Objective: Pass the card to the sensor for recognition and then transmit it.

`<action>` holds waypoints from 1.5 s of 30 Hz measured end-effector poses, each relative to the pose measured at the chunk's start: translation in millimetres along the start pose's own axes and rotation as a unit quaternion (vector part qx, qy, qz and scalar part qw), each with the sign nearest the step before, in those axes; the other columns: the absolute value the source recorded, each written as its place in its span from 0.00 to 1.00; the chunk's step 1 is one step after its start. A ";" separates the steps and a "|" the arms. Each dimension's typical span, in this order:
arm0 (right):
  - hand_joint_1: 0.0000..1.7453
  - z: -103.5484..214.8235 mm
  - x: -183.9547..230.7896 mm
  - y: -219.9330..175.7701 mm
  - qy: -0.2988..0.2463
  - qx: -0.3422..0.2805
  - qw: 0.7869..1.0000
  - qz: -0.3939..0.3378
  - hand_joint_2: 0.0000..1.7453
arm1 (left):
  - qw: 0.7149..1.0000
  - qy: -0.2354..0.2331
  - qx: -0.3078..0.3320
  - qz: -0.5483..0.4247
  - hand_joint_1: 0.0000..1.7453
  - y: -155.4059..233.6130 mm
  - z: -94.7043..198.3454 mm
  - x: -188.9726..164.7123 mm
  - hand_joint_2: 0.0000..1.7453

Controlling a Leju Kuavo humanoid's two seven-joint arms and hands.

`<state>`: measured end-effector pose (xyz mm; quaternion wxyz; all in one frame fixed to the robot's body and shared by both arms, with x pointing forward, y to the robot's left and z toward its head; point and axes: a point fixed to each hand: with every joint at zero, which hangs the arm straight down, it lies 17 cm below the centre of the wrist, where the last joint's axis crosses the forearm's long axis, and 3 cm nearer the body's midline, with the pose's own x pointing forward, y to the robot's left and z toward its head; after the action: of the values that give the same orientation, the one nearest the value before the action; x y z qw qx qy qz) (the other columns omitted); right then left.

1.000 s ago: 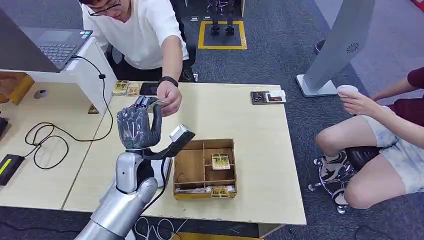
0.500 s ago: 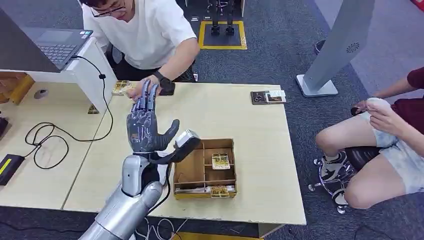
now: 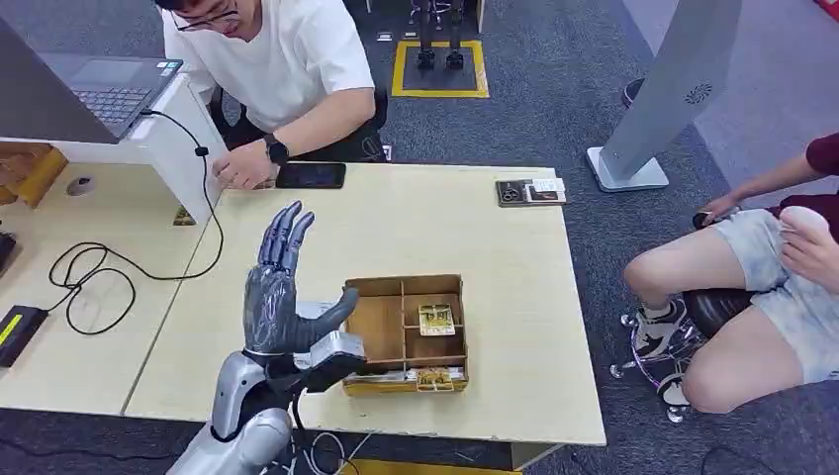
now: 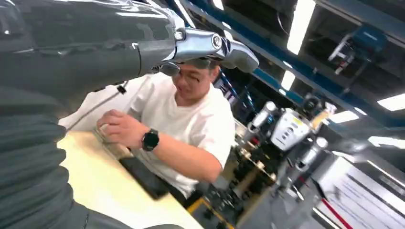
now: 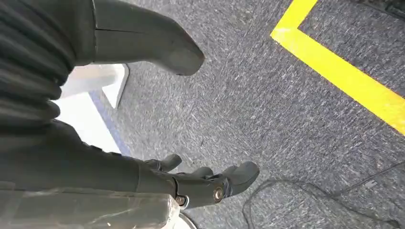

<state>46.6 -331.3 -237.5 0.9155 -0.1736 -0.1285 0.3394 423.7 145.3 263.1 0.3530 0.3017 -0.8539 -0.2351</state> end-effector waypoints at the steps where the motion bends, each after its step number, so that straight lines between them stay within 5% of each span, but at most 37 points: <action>1: 0.00 1.3 -0.4 -0.7 0.001 -0.001 1.000 -0.005 1.00 | 1.000 -0.006 -0.006 0.007 0.00 -0.8 6.1 4.4 1.00; 21: 0.00 10.5 -13.2 -11.3 0.013 -0.015 0.999 -0.037 1.00 | 0.989 -0.097 -0.109 0.022 0.00 -26.4 76.2 41.4 1.00; 33: 0.00 8.1 -15.4 -17.3 0.015 -0.023 0.999 -0.037 1.00 | 0.961 -0.149 -0.208 -0.109 0.00 -72.9 116.1 39.4 1.00; 45: 0.00 7.3 -16.7 -15.0 0.019 -0.021 0.999 -0.043 1.00 | 0.929 -0.152 -0.219 -0.257 0.00 -88.3 123.4 12.6 1.00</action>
<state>40.4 -351.3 -226.8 0.9279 -0.1932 -0.1251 0.2934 355.5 97.5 135.7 0.2034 0.3865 -0.7176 -0.5425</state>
